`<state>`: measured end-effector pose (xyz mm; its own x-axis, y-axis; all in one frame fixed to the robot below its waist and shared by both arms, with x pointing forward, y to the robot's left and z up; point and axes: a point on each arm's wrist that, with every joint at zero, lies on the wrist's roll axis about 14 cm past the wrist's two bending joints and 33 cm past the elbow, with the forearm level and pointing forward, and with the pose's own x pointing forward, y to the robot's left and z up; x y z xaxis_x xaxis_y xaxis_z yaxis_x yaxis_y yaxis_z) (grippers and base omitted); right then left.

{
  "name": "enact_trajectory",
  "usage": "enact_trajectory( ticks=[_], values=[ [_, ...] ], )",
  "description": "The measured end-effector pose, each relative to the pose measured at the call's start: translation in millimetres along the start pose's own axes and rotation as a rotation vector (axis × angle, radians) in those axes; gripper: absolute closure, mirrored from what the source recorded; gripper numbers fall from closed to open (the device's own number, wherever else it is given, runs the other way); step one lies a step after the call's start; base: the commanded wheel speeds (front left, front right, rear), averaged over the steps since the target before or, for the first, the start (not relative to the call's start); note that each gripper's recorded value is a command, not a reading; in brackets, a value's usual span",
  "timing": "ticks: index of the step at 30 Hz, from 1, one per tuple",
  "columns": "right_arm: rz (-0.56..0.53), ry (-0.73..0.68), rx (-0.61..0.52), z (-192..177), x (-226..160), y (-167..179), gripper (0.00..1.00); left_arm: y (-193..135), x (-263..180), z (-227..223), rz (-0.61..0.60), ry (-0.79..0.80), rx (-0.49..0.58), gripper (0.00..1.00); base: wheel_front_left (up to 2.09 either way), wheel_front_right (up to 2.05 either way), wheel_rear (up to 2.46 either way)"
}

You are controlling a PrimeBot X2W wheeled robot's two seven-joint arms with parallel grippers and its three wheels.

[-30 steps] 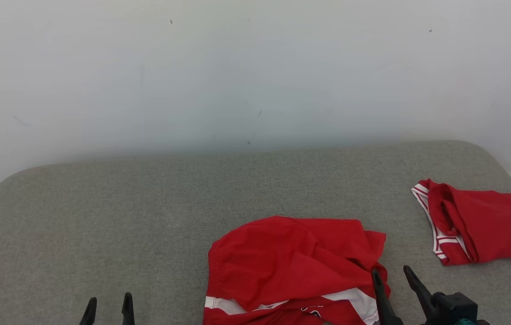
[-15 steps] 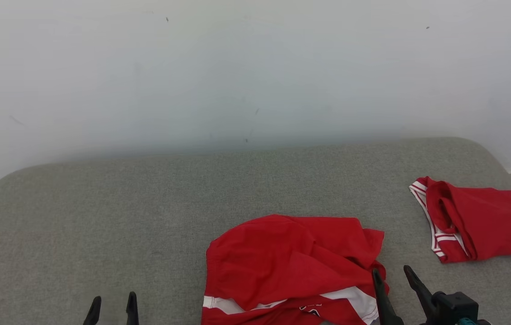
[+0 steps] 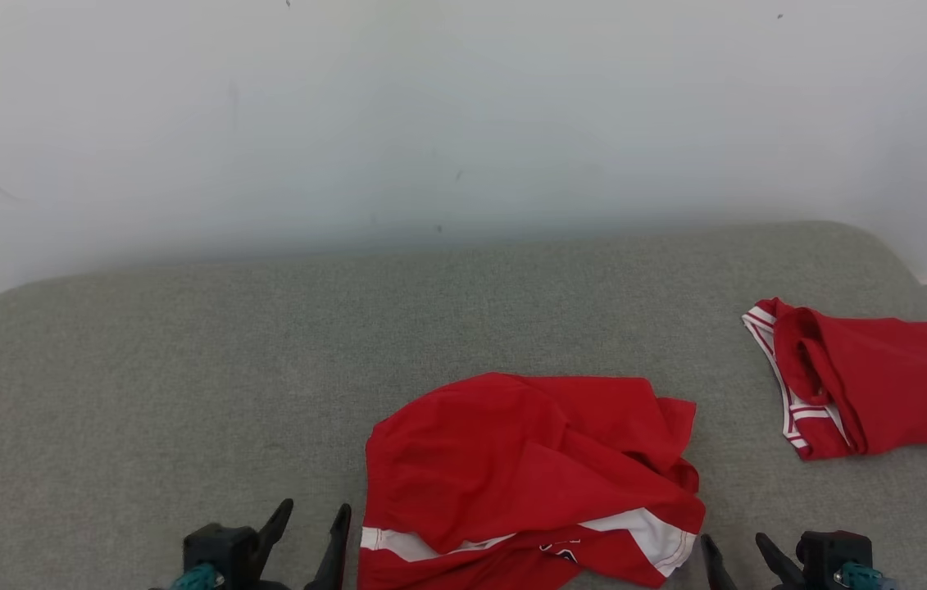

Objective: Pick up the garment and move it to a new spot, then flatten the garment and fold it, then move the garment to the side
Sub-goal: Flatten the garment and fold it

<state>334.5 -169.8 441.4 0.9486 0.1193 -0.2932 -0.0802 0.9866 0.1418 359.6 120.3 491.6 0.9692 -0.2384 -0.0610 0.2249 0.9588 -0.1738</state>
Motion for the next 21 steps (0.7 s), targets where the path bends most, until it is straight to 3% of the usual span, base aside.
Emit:
enact_trajectory(
  ticks=[2,9,21],
  values=[
    [-0.021,0.1,0.018,-21,0,-7,0.0,-11,10,-17,-0.057,0.086,0.023,0.0,0.0,0.0,0.0],
    [-0.021,0.18,0.051,-40,8,-6,0.0,-19,21,-59,-0.114,0.242,0.052,0.0,0.0,0.0,0.0],
    [0.049,0.214,0.067,-50,24,19,0.0,-22,27,-85,-0.136,0.321,0.037,0.0,0.0,0.0,0.0]
  ],
)
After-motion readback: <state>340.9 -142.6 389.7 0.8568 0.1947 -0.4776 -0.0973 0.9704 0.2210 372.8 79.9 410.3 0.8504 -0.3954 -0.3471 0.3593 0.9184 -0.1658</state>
